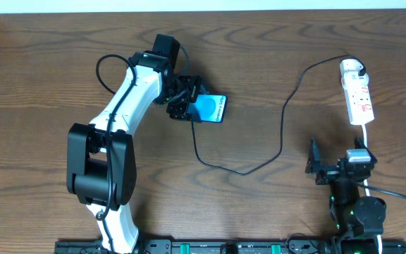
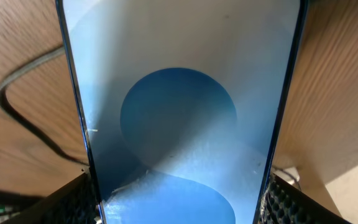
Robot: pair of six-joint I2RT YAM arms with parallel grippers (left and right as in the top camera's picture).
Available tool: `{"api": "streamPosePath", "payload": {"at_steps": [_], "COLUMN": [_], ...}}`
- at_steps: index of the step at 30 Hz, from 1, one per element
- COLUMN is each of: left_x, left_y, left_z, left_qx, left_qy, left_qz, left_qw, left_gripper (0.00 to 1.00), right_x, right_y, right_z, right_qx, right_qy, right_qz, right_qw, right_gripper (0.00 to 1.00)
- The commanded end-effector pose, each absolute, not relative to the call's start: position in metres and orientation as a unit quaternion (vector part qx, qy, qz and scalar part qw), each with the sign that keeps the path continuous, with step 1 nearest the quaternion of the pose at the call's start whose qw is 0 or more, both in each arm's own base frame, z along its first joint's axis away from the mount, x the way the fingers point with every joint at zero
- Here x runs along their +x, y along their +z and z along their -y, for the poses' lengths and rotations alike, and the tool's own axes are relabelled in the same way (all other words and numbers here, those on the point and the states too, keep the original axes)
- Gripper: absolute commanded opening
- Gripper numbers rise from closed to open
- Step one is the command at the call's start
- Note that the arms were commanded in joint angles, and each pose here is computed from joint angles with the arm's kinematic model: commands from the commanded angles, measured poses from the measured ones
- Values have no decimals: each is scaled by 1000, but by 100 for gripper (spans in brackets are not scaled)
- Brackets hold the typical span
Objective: Plug charger to phone and switch on socket
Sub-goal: 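Hold the phone raised with the left gripper, bottom edge facing right, then move the right gripper left toward the phone held by the left gripper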
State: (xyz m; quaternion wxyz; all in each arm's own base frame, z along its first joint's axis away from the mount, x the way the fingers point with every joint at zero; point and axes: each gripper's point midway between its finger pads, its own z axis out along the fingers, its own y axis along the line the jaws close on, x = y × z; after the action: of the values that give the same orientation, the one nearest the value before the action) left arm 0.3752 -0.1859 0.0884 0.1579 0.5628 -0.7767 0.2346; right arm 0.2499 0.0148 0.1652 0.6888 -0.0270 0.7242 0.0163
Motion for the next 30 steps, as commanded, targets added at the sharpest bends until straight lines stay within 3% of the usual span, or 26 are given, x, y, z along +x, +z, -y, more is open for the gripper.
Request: {"api": "streamPosePath", "payload": {"at_steps": [1,9,18,30], "left_x": [380,381,381,381], "left_y": [96,95,95,95], "left_z": [179,177,177,177], "left_qx": [550,548,548,548], "left_qy": [234,229,229,230], "left_qz": [792,796,796,796], "left_qw": [125,118,118,118], "left_gripper": [63,63,63,63], "right_x": [251,274,310,355], "right_y": [185,214,243,237], "right_z": [-29,-44,-83,-118], "right_qx": [-48,-74,-130,-144], "right_qy": [53,108,247,369], "right_qz": [-718,-750,-775,-821], "right_qw": [692,648,567,412], "right_gripper": [99,99,99,99]}}
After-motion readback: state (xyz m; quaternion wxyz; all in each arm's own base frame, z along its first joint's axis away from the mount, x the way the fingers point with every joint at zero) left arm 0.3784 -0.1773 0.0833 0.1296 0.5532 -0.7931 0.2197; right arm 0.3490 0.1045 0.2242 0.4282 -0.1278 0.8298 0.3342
